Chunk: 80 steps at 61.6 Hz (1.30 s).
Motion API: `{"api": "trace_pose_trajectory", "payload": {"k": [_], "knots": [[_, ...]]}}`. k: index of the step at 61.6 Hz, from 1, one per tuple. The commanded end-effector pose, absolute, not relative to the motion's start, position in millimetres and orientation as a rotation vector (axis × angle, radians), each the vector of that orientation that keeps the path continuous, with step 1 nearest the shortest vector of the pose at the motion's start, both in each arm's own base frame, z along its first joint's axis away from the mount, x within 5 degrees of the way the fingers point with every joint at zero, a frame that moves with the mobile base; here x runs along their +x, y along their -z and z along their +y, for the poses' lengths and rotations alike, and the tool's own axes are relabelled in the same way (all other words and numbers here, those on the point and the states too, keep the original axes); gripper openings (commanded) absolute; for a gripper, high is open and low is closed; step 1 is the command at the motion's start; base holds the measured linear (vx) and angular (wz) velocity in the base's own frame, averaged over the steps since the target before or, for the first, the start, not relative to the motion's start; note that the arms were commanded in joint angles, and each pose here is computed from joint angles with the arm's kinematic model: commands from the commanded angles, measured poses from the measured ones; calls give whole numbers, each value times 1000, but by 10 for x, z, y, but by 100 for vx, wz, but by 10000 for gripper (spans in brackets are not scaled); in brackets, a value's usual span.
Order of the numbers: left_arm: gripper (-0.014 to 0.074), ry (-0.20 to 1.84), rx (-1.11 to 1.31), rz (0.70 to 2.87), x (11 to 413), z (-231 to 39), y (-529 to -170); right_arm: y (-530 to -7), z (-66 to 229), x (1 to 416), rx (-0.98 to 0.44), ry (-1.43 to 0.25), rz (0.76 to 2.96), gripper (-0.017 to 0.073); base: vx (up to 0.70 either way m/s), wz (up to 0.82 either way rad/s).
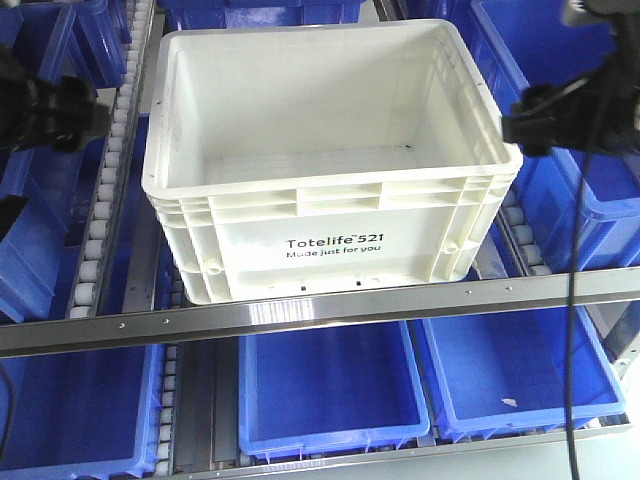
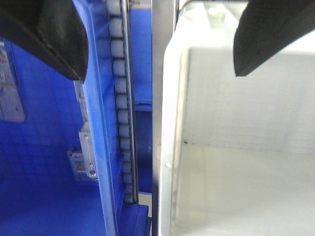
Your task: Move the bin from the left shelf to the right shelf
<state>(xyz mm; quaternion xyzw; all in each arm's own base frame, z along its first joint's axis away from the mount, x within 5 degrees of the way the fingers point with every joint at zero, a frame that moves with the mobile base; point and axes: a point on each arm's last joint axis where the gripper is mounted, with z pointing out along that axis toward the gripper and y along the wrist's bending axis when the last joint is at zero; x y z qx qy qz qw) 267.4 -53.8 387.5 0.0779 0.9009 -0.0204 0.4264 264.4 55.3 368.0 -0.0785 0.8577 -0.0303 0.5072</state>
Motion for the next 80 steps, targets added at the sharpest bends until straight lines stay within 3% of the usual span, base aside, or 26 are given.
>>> {"api": "trace_pose_trajectory", "payload": {"k": [1, 27, 46, 55, 73, 80], "knots": [[570, 84, 187, 2104, 2377, -490, -4106, -3840, 497, 2356, -199, 33, 1994, 574, 0, 0], [570, 198, 383, 2082, 1275, -389, -3789, -3475, 315, 1331, -322, -55, 2042, 574, 0, 0], [546, 193, 387, 2069, 980, -321, -3582, -3248, 199, 936, -311, -55, 2043, 545, 0, 0], [432, 193, 383, 2057, 986, -321, -3592, -3243, 200, 939, -311, -56, 2044, 415, 0, 0], [156, 202, 371, 2056, 987, -323, -3595, -3243, 200, 940, -311, -55, 2044, 57, 0, 0], [85, 203, 371, 2056, 987, -323, -3595, -3244, 199, 940, -311, -54, 2044, -13, 0, 0]]}}
